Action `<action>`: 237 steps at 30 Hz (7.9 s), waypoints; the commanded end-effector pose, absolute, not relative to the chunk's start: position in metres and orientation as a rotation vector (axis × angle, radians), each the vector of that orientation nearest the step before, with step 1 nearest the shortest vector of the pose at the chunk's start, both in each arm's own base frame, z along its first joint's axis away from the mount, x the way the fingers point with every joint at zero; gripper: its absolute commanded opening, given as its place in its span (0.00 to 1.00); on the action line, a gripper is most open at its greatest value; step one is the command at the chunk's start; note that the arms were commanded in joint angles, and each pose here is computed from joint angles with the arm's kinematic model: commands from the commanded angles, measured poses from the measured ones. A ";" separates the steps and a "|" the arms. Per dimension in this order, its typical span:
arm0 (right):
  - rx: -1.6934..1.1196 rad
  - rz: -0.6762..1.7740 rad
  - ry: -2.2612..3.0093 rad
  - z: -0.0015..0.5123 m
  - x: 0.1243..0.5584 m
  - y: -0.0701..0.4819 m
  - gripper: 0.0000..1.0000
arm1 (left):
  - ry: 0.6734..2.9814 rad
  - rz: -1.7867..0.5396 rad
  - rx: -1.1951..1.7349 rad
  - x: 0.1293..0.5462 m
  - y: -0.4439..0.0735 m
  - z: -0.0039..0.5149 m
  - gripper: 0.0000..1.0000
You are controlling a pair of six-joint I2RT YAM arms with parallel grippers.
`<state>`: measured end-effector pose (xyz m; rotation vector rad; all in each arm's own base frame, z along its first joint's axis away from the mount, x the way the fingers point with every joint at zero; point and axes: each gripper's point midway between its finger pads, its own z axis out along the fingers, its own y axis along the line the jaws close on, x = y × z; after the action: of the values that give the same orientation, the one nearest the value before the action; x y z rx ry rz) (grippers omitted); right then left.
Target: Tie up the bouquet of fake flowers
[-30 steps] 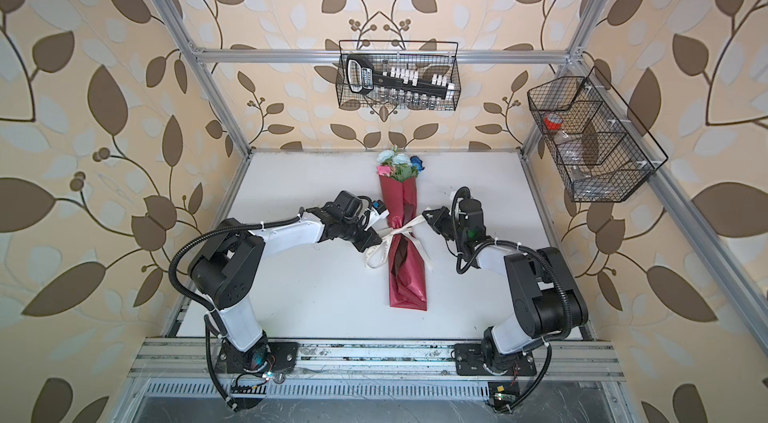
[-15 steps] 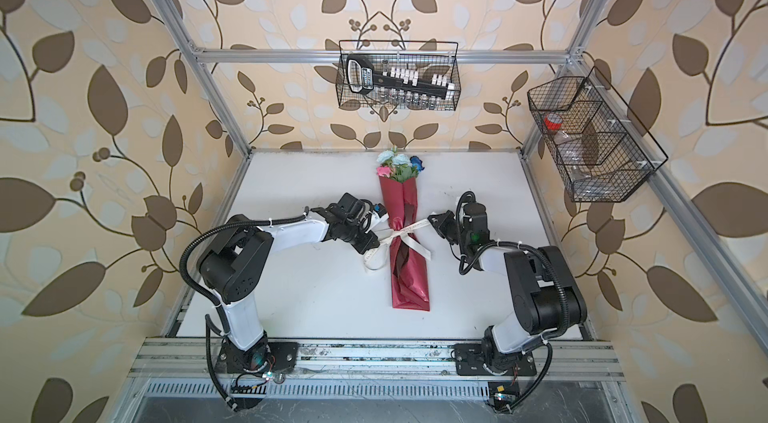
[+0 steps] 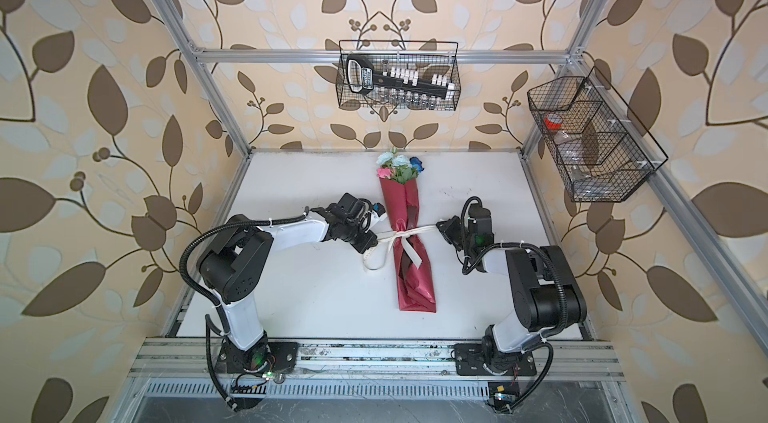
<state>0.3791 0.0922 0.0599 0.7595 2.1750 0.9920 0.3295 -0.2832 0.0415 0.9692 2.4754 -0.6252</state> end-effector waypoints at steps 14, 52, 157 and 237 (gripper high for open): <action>0.854 0.843 2.171 0.043 0.374 0.059 0.00 | 2.545 -0.578 0.669 0.352 -0.237 0.042 0.00; 0.547 1.187 2.063 0.126 0.402 0.152 0.00 | 2.452 -0.776 0.609 0.297 -0.354 0.130 0.46; 0.534 1.206 2.060 0.121 0.425 0.173 0.00 | 2.644 -0.904 0.592 0.237 -0.342 0.123 0.00; 0.479 1.214 2.123 0.111 0.396 0.179 0.00 | 2.740 0.018 -0.789 0.371 -0.097 0.021 0.00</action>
<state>0.3990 0.1820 0.1168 0.4680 2.1197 1.2277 0.3888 -0.1251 0.0218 -0.8050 2.7171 -0.1524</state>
